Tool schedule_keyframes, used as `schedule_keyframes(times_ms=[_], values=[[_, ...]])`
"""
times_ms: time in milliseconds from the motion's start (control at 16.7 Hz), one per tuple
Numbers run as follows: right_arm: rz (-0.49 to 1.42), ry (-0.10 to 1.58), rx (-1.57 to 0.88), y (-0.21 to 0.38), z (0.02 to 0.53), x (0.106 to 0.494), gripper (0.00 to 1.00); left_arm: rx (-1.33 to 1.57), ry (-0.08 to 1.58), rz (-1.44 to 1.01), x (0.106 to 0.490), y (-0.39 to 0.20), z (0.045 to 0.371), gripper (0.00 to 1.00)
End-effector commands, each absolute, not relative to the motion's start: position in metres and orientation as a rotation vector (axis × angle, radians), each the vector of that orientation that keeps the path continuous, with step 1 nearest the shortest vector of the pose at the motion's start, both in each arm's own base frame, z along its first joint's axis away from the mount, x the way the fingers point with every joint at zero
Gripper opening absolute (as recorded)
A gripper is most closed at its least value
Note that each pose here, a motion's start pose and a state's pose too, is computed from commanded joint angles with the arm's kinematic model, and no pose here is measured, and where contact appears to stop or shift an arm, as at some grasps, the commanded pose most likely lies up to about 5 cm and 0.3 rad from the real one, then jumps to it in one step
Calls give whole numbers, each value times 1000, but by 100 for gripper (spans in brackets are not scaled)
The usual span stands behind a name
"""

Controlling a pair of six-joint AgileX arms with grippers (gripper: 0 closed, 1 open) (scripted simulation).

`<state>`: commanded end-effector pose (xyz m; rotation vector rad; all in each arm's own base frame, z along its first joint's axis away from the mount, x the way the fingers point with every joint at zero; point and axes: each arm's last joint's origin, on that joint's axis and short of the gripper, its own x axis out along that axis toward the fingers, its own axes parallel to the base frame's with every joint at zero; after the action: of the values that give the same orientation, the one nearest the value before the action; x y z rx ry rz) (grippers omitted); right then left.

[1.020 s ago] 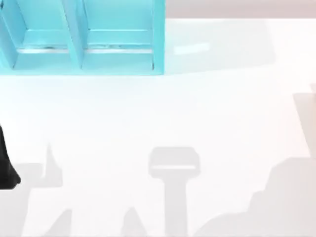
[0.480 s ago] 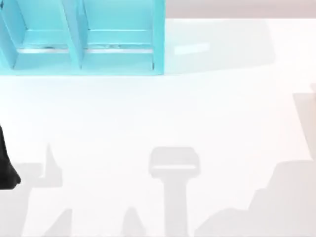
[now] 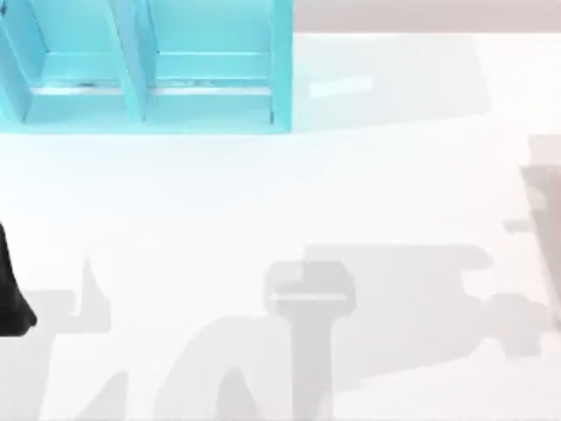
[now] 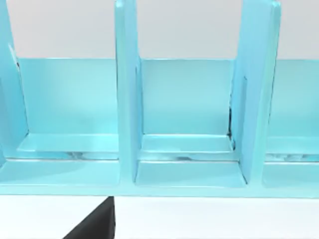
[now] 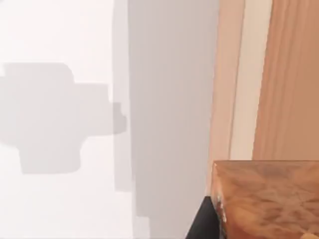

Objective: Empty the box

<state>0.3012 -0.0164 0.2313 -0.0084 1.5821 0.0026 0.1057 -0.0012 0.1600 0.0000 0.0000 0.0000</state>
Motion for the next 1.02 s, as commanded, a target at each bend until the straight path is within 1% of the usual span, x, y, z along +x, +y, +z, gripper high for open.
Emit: schedule_keyframes(times_ms=[120, 240, 420, 600, 840, 1020], values=[[11, 1584, -29, 37, 225, 296, 0, 0, 0, 0, 106, -1, 160, 100], [17, 1587, -49, 85, 218, 281, 0, 0, 0, 0, 106, -1, 160, 100], [11, 1591, -65, 133, 208, 254, 0, 0, 0, 0, 106, -1, 160, 100], [-13, 1588, -43, 161, 195, 228, 0, 0, 0, 0, 106, -1, 160, 100], [-22, 1574, 2, 184, 178, 194, 0, 0, 0, 0, 106, -1, 160, 100], [-13, 1569, 14, 190, 173, 182, 0, 0, 0, 0, 106, -1, 160, 100]])
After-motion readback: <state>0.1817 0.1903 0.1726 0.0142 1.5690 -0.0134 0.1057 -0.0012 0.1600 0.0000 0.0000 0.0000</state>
